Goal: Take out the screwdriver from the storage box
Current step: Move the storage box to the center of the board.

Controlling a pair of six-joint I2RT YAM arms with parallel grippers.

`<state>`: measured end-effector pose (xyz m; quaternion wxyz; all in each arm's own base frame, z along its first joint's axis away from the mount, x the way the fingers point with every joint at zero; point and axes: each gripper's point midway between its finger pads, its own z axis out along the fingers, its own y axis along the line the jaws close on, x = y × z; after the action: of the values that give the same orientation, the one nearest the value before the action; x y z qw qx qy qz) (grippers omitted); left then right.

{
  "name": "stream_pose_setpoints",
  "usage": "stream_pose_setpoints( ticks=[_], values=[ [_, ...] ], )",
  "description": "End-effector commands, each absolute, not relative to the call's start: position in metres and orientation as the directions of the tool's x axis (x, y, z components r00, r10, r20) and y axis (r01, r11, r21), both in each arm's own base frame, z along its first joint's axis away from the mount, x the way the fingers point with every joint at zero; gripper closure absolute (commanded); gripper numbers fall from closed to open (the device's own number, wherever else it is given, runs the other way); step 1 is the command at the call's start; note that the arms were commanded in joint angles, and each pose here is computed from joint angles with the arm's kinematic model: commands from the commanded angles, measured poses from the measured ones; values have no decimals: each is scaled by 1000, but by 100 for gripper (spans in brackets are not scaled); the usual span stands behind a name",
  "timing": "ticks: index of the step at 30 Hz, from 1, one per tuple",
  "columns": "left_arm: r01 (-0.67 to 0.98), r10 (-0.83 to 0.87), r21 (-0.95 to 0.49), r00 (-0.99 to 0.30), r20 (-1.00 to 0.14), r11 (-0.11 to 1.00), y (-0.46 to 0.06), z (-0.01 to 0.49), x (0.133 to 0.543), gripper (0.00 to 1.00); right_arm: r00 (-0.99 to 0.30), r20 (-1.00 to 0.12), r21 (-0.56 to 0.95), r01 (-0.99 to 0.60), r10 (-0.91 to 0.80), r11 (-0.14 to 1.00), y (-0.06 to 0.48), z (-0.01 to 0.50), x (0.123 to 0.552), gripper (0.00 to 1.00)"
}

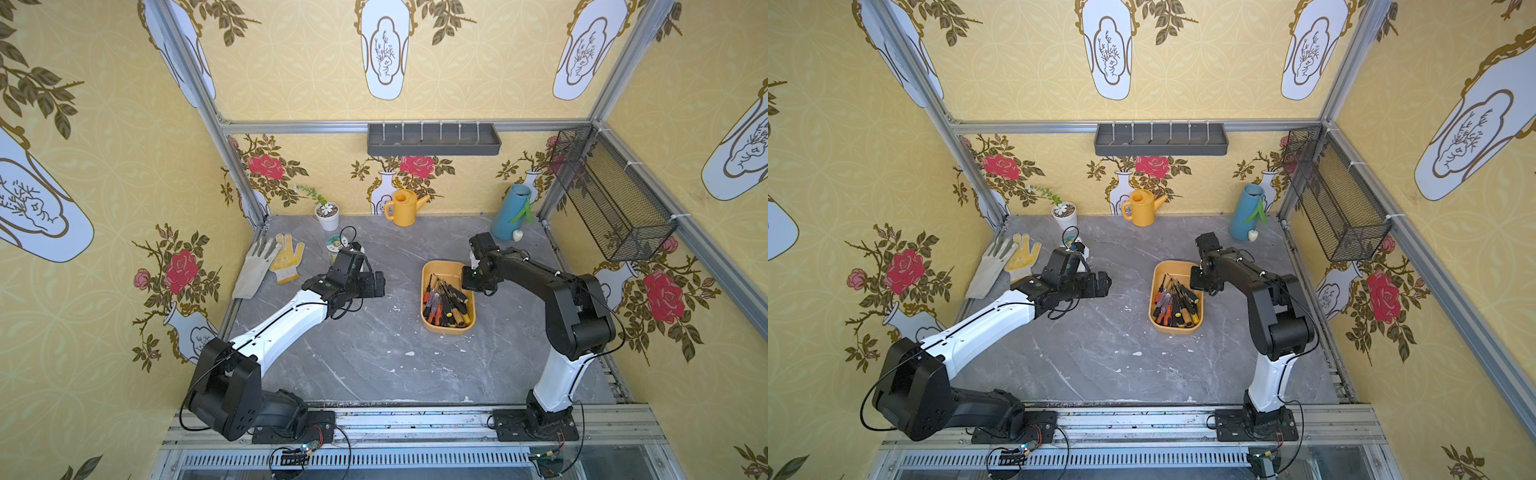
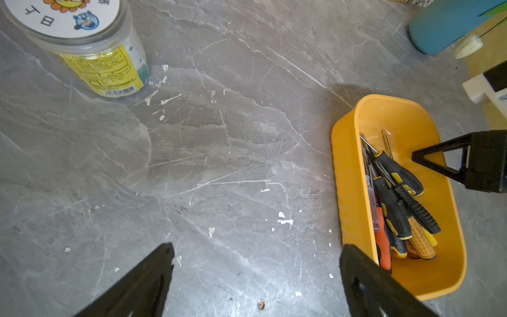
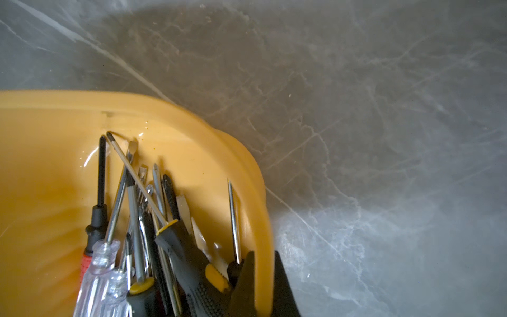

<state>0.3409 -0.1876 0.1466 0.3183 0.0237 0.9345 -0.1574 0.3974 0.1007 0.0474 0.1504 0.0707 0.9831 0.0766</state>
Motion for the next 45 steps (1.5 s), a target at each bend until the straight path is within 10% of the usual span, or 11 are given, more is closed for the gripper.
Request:
stream_pose_setpoints(
  ticks=[1, 29, 38, 45],
  values=[
    [139, -40, -275, -829, -557, 951, -190, 137, 338, 1, -947, -276, 187, 114, 163, 976, 106, 49, 398, 100],
    [111, 14, -224, -918, -397, 968, -198, 95, 342, 1, -969, -240, 362, -32, 60, 932, 264, 33, 404, 100],
    [71, 16, -153, -942, -334, 986, -197, 67, 354, 13, -947, -321, 357, -91, 30, 930, 265, 58, 414, 37],
    [51, 2, -145, -949, -315, 988, -196, 58, 354, 36, -907, -422, 332, -147, 7, 932, 259, 92, 419, 25]
  ],
)
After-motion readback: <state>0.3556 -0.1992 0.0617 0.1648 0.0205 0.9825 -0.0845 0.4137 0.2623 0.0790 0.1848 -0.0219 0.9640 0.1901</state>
